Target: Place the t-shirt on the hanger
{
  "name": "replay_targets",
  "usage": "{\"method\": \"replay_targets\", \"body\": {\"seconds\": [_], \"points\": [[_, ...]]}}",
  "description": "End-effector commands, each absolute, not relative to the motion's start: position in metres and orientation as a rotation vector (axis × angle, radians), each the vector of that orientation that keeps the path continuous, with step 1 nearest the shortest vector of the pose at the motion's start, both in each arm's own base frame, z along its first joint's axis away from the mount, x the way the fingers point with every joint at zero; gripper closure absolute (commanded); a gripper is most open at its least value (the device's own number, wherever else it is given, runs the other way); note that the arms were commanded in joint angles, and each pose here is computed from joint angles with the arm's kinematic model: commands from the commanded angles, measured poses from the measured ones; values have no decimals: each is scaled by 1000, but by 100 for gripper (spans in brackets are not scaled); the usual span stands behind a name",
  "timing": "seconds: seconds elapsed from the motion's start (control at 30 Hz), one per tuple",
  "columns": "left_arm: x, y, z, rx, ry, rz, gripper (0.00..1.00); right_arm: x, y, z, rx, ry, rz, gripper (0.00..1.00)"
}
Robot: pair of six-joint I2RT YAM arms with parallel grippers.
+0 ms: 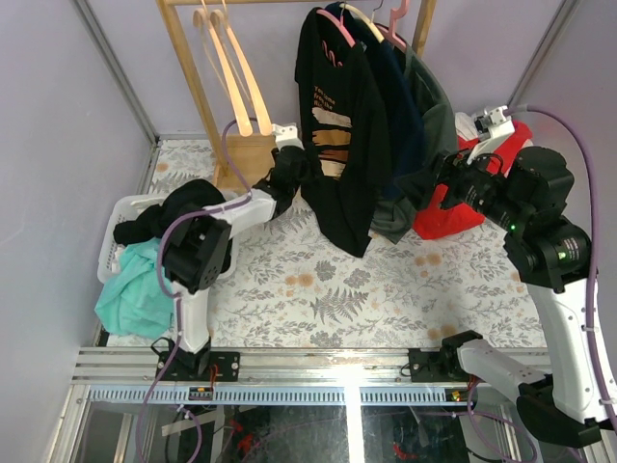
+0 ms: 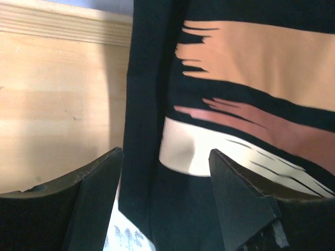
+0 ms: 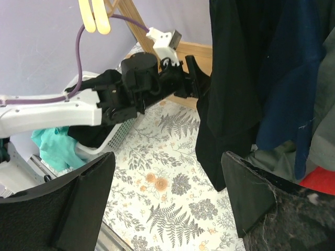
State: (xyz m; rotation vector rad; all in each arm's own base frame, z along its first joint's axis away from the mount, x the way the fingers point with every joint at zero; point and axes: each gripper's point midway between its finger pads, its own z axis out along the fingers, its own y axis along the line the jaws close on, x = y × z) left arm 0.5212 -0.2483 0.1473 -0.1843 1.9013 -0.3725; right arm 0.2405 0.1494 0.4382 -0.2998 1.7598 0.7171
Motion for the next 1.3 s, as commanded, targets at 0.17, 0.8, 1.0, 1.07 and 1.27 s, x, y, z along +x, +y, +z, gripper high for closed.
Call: {"method": "replay_targets", "body": {"seconds": [0.17, 0.8, 1.0, 1.07, 1.27], "points": [[564, -230, 107, -92, 1933, -451, 33, 247, 151, 428, -303, 1756, 716, 11], [569, -262, 98, 84, 1877, -745, 55, 258, 155, 415, -305, 1774, 717, 11], [578, -253, 117, 57, 1849, -711, 100, 260, 154, 412, -302, 1779, 711, 11], [581, -250, 135, 40, 1810, -703, 100, 261, 154, 411, -303, 1779, 710, 11], [605, -240, 202, -13, 1652, -697, 100, 264, 153, 410, -293, 1786, 698, 11]]}}
